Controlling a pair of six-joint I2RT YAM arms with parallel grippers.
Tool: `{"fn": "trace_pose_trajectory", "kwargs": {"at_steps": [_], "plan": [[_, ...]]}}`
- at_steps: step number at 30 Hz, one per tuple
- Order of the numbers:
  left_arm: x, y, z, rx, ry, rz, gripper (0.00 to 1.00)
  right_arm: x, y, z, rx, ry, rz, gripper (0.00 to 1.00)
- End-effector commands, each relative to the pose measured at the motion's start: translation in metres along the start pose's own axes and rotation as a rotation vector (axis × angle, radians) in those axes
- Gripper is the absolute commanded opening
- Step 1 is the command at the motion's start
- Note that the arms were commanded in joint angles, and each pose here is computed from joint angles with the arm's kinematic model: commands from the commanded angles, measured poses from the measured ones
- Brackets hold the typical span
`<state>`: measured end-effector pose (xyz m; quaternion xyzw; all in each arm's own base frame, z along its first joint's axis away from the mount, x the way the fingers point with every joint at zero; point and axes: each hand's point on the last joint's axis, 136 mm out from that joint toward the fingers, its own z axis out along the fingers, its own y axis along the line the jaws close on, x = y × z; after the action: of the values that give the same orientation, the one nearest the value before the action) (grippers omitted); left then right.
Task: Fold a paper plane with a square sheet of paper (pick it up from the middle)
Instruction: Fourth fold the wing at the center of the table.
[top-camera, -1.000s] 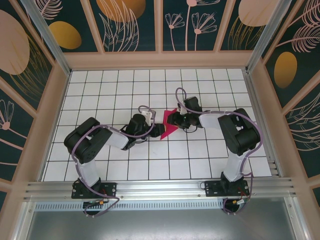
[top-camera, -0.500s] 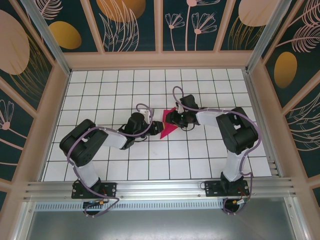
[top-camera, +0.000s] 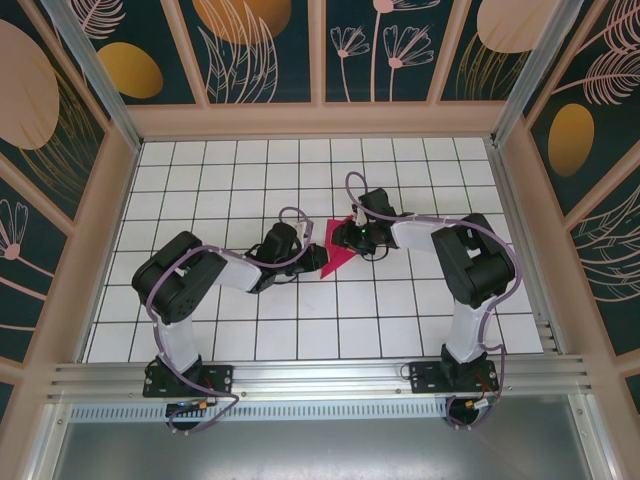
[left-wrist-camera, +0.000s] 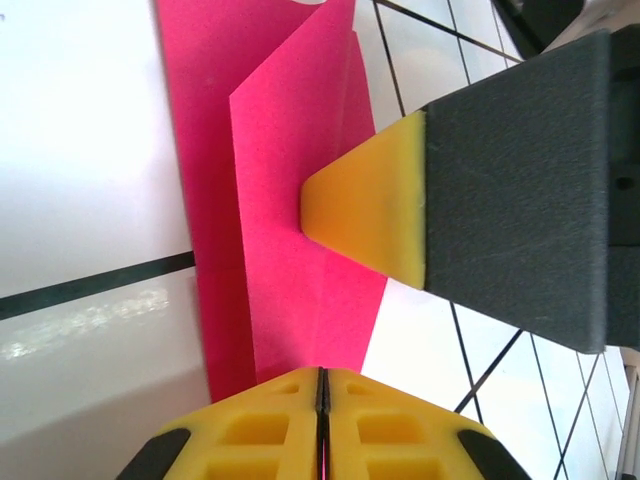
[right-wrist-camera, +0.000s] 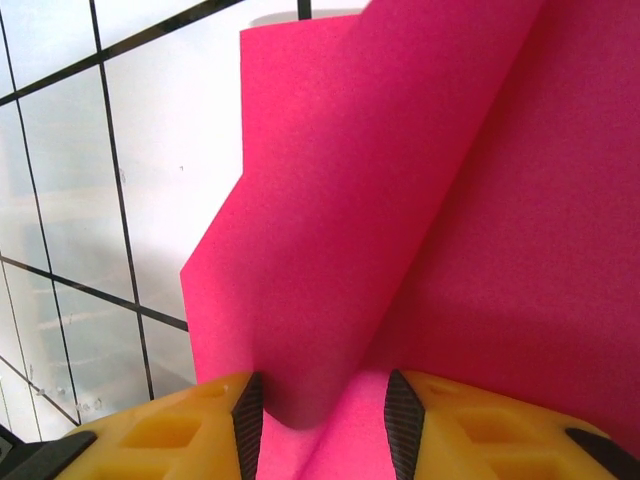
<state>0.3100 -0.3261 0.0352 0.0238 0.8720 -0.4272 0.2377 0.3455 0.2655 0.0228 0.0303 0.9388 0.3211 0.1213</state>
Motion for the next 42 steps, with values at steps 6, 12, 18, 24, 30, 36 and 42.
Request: {"fn": "trace_pose_trajectory", "kwargs": {"at_steps": [6,12,18,24,30,36,42], "plan": [[0.000,0.012,0.007,-0.052,0.012,0.007,0.10,0.035,-0.070,0.019,0.240,0.087,0.097,0.39],[0.002,0.016,0.008,-0.062,0.020,0.001,0.09,0.037,-0.076,0.020,0.268,0.098,0.115,0.36],[0.005,0.017,0.008,-0.070,0.031,-0.004,0.08,0.037,-0.075,0.023,0.264,0.120,0.111,0.34],[0.000,0.014,0.004,-0.076,0.017,-0.001,0.09,0.039,-0.080,0.025,0.298,0.140,0.105,0.34],[-0.022,-0.008,-0.010,-0.042,-0.061,0.009,0.11,0.045,-0.089,0.027,0.341,0.160,0.095,0.35],[-0.035,-0.015,-0.021,-0.039,-0.133,-0.012,0.10,0.048,-0.099,0.029,0.398,0.170,0.089,0.35],[-0.029,-0.016,-0.011,-0.002,-0.100,-0.037,0.10,0.052,-0.103,0.034,0.413,0.185,0.095,0.37]]}}
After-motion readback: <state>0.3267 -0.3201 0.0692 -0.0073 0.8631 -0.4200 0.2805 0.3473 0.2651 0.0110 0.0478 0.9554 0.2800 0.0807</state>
